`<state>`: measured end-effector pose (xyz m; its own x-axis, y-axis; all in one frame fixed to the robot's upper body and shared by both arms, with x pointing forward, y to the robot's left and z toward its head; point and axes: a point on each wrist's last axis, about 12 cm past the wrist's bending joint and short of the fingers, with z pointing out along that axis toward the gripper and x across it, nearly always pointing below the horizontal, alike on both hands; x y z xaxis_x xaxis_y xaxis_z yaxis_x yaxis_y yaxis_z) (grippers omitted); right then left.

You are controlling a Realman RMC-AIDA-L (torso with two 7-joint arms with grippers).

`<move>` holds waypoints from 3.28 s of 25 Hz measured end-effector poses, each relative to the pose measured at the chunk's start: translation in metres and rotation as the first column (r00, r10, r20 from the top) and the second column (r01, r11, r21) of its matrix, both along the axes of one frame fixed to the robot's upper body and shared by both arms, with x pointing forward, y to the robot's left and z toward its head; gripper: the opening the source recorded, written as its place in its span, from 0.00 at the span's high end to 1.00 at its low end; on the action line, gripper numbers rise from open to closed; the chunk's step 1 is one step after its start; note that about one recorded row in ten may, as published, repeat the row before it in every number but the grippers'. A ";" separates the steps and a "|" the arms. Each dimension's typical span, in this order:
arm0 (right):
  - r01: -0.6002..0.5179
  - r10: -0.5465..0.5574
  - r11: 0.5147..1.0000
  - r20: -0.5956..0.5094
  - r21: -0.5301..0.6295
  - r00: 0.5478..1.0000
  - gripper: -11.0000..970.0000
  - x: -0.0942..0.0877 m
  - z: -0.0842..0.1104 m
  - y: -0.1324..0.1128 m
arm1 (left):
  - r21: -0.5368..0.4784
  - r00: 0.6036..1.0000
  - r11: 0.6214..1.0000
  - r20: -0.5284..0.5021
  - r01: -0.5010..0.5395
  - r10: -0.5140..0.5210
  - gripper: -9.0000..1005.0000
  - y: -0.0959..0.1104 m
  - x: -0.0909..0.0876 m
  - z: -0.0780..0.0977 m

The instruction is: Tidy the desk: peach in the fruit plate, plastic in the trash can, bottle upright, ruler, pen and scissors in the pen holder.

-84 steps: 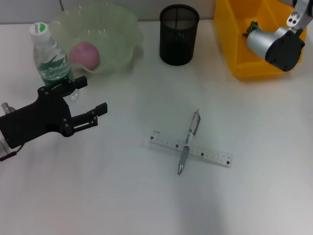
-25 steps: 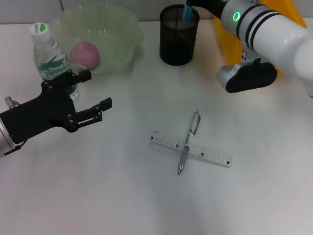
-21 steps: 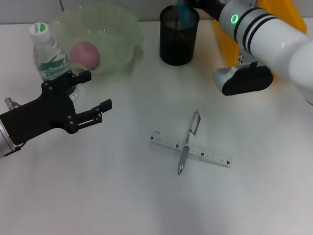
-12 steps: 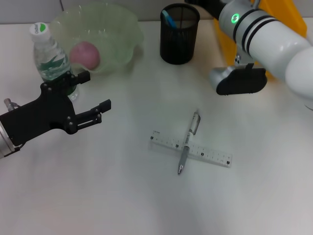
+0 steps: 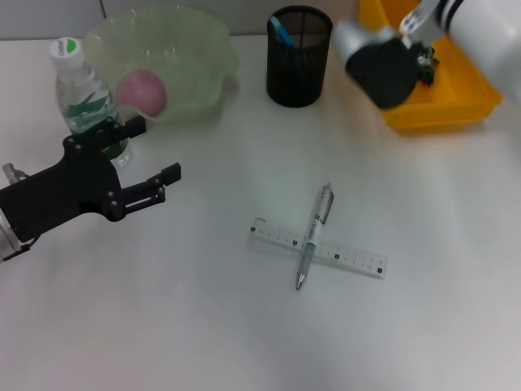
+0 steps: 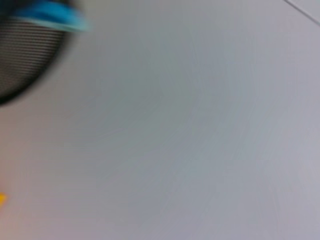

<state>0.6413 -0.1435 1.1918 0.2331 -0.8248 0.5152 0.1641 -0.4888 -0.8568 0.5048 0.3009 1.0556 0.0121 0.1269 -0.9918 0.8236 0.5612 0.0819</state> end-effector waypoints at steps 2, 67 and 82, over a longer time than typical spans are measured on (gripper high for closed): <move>0.006 -0.005 0.987 -0.008 0.163 1.000 0.38 -0.002 0.014 -0.009 | -0.001 1.000 1.000 -0.002 -0.002 0.002 0.17 0.001 0.000 0.000; 0.704 0.288 0.709 -0.924 0.029 -0.252 0.13 -0.042 -0.015 0.029 | 0.010 0.934 0.973 -0.284 0.230 -0.217 0.17 0.024 -0.023 0.007; 0.642 0.200 0.766 -0.962 0.036 -0.185 0.14 -0.052 -0.038 0.054 | 0.044 0.936 0.971 -0.279 0.233 -0.212 0.17 0.027 -0.022 0.009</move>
<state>0.5893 -0.0896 1.1535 -0.1897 -0.8997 -0.3931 -0.9816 0.1825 0.0559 0.4833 0.3279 1.0642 -0.2188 0.2257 -0.9493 0.9237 0.3615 -0.1269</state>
